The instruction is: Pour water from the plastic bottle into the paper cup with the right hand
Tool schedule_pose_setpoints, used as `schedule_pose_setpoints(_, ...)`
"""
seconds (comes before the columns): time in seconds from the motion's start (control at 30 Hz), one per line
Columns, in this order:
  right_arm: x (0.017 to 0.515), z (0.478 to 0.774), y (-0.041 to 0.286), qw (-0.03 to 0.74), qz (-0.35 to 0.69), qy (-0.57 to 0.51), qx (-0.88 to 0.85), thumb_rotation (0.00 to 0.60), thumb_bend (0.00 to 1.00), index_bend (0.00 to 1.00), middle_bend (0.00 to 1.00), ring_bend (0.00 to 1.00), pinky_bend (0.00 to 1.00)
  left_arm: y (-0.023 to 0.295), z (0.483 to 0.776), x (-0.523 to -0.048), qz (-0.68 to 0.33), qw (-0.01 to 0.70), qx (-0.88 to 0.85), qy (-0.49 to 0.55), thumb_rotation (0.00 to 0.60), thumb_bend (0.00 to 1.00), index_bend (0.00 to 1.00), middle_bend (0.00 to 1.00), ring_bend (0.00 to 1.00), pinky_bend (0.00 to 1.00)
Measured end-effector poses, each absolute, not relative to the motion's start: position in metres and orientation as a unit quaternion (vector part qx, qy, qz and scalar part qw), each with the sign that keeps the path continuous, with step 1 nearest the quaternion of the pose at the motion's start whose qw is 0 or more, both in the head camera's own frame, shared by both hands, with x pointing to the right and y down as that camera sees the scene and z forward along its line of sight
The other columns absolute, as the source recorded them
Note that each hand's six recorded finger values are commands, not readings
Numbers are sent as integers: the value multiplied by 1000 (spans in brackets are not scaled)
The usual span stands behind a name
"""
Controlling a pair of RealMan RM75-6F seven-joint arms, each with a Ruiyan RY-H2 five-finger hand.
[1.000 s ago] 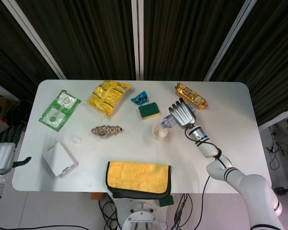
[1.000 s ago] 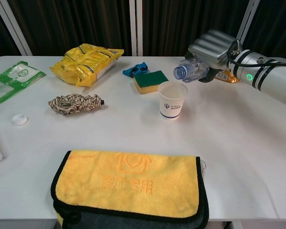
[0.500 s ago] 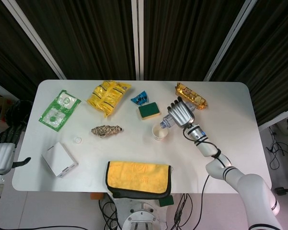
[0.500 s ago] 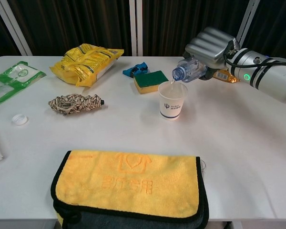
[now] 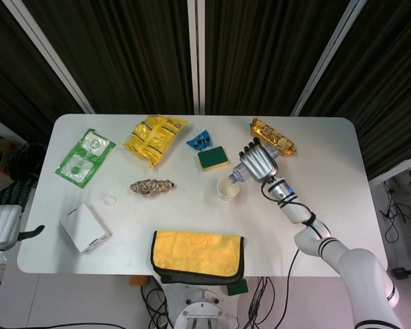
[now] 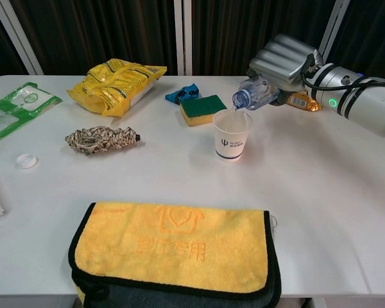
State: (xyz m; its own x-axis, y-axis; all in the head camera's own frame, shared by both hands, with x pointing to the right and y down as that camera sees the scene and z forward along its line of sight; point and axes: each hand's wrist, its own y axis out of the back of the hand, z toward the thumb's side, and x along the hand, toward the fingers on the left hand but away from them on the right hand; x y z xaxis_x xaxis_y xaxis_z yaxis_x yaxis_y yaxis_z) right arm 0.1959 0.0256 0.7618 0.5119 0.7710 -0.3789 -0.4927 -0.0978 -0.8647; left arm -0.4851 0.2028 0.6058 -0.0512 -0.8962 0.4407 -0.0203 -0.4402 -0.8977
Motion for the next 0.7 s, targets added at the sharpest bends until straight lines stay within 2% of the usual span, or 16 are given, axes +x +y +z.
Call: schedule_pose_setpoints(0.7,199,758,24,658,482,-126,-565,600,395,844,582,473,339,203,606,-485,-611,359,-589,389,600,87,77,69,22,130)
